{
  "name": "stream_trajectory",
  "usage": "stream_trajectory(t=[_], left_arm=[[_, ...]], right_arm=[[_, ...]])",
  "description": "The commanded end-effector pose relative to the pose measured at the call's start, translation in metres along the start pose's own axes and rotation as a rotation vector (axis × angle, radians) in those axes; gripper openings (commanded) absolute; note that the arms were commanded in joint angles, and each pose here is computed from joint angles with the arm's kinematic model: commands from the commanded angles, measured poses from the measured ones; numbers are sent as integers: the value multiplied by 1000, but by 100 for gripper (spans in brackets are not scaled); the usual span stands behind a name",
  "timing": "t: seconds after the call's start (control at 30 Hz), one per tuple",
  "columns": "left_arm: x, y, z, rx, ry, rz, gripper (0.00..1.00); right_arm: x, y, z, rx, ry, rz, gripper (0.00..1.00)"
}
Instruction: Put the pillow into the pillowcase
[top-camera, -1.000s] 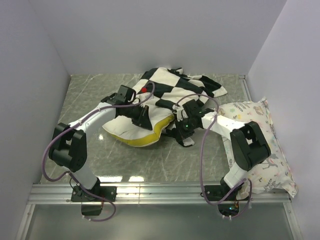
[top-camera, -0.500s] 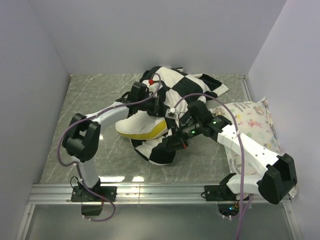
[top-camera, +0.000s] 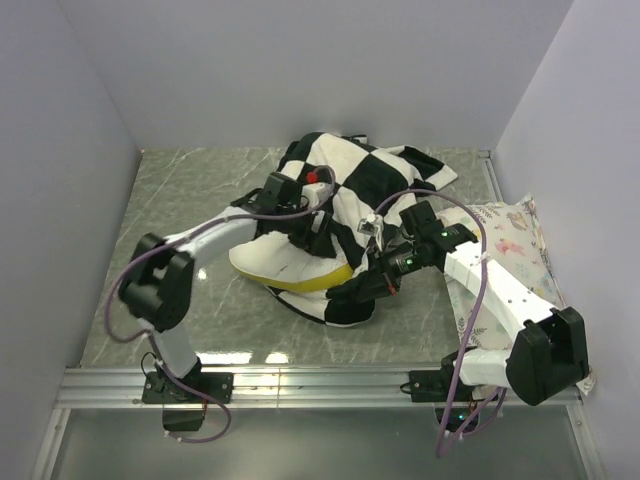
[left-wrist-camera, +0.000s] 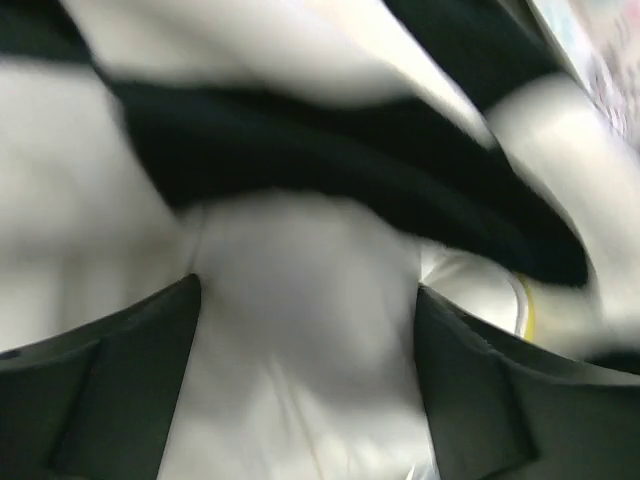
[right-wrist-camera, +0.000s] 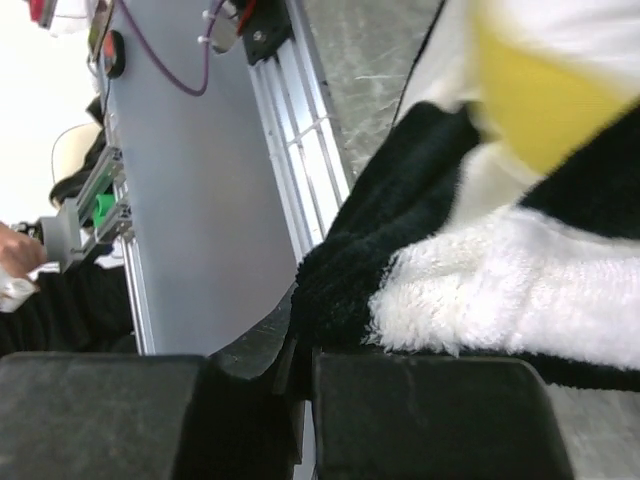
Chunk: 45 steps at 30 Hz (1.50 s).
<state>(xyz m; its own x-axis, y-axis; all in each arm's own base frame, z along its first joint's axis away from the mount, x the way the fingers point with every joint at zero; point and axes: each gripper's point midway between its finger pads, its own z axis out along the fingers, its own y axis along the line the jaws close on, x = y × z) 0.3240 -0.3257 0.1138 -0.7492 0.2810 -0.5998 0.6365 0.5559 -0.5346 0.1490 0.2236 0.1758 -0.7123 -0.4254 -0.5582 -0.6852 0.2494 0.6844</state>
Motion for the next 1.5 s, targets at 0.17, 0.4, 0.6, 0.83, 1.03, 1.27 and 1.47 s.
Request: stream_trajectory(t=[0.17, 0.4, 0.6, 0.83, 1.03, 1.27, 1.47], left_arm=[[18, 23, -164, 3, -71, 164, 96], [48, 145, -238, -304, -219, -168, 92], [59, 184, -253, -340, -274, -270, 91], [56, 207, -278, -344, -348, -360, 93], [58, 214, -297, -371, -412, -381, 97], [78, 221, -304, -408, -420, -393, 98], [81, 222, -299, -379, -411, -372, 99]], right_arm=[[-13, -9, 3, 77, -22, -58, 16], [-44, -29, -3, 382, 108, -272, 70], [-155, -55, -25, 729, -204, -364, 88], [-209, -49, 63, 930, -87, -482, 96], [-223, -43, 149, 899, 18, -519, 100], [-175, -86, 225, 827, 219, -514, 100], [-137, -135, 233, 881, 335, -522, 88]])
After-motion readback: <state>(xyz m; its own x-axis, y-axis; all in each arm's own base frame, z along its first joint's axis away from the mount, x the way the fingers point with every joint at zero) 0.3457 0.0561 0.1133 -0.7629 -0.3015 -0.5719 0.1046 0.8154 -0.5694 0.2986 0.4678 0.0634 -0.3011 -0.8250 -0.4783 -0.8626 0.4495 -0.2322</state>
